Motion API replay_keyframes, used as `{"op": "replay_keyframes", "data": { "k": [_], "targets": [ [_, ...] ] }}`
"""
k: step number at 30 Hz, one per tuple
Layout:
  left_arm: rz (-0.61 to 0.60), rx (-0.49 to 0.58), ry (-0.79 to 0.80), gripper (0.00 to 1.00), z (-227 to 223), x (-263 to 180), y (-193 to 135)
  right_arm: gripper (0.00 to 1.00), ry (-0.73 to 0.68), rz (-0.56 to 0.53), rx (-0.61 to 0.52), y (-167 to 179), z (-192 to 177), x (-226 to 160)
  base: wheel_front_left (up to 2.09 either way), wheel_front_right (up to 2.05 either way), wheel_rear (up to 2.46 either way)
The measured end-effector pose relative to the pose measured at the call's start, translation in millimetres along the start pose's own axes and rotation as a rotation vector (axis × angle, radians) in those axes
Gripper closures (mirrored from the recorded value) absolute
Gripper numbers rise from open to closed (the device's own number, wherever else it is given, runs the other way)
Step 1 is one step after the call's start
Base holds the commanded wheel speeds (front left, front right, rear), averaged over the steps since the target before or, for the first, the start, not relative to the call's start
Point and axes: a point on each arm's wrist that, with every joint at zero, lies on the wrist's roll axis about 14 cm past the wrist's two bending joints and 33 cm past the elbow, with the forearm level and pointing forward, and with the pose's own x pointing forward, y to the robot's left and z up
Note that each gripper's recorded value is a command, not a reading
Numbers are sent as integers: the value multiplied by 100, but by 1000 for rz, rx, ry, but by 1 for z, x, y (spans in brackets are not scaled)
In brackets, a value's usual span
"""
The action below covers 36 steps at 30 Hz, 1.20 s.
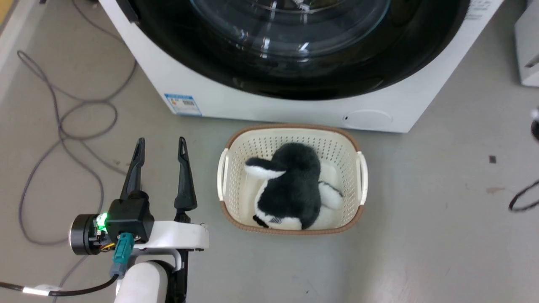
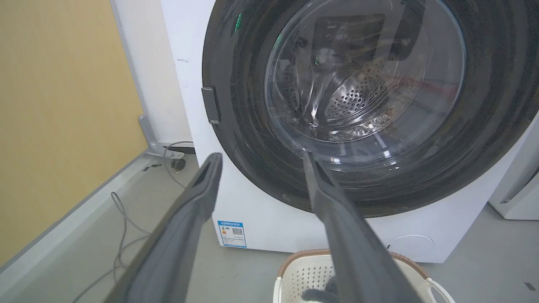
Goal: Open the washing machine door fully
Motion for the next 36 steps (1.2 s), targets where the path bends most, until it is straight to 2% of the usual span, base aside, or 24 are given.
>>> {"op": "replay_keyframes", "data": {
  "k": [6, 16, 23, 28, 36],
  "targets": [
    [14, 12, 14, 0, -10, 4, 3, 100, 57, 12, 5, 4, -15, 32, 0, 0, 0],
    [45, 27, 15, 0, -20, 15, 10, 100, 153, -24, -16, -10, -44, 72, 0, 0, 0],
    [57, 28, 28, 0, -24, 14, 13, 100, 287, -28, -61, -16, -79, 75, 0, 0, 0],
    [60, 29, 29, 0, -24, 14, 13, 100, 293, -48, -84, -23, -80, 74, 0, 0, 0],
    [62, 32, 32, 0, -26, 15, 14, 100, 389, -58, -138, -26, -93, 76, 0, 0, 0]
  ]
}}
